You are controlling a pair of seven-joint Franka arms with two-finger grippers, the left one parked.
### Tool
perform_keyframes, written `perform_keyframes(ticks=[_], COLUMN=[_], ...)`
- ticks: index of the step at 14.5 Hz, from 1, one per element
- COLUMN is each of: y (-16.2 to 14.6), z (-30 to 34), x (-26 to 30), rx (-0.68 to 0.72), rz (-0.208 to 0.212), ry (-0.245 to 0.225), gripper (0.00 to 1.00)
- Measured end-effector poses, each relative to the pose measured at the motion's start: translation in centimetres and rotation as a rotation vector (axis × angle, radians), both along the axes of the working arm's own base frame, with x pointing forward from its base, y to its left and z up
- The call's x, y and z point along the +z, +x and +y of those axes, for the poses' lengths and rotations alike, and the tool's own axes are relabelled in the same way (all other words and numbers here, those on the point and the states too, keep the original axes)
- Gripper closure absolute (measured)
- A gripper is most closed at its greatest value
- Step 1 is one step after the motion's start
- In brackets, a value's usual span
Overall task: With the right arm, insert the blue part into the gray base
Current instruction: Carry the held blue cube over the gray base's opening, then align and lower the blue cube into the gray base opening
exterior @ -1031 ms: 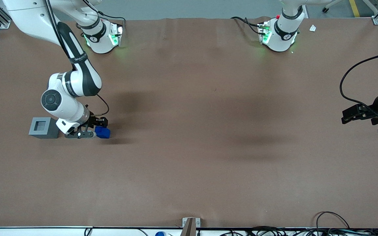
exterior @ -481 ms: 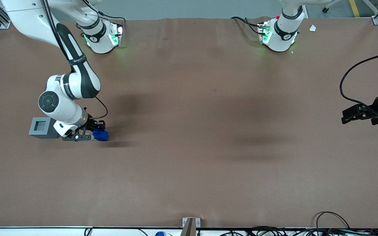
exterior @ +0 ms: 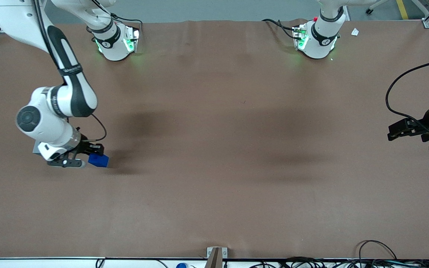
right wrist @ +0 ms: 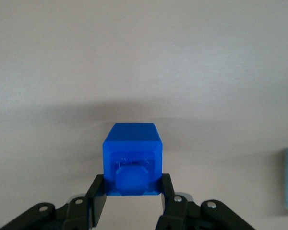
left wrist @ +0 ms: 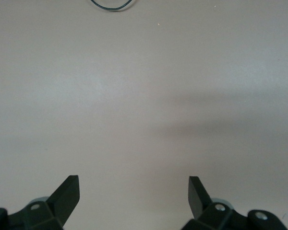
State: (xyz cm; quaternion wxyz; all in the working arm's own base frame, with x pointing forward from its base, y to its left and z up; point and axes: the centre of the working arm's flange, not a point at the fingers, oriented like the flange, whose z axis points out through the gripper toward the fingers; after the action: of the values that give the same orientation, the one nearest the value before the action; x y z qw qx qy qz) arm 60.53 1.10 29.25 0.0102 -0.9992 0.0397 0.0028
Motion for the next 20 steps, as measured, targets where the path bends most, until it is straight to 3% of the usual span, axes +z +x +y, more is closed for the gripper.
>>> perform_keyframes(ticks=[3,7,13,20], y=[0.1,-1.4,-3.3,-3.9], z=[-3.8,-8.8,-16.4,-18.4], x=[4.4,8.7,9.4,9.2], rx=[-0.031,-0.027,-0.012,-0.035], rz=[0.048,0.064,0.072,0.077], ry=[0.006,0.016,0.030,0.032], gripper=[0.49,0.49,0.49,0.49])
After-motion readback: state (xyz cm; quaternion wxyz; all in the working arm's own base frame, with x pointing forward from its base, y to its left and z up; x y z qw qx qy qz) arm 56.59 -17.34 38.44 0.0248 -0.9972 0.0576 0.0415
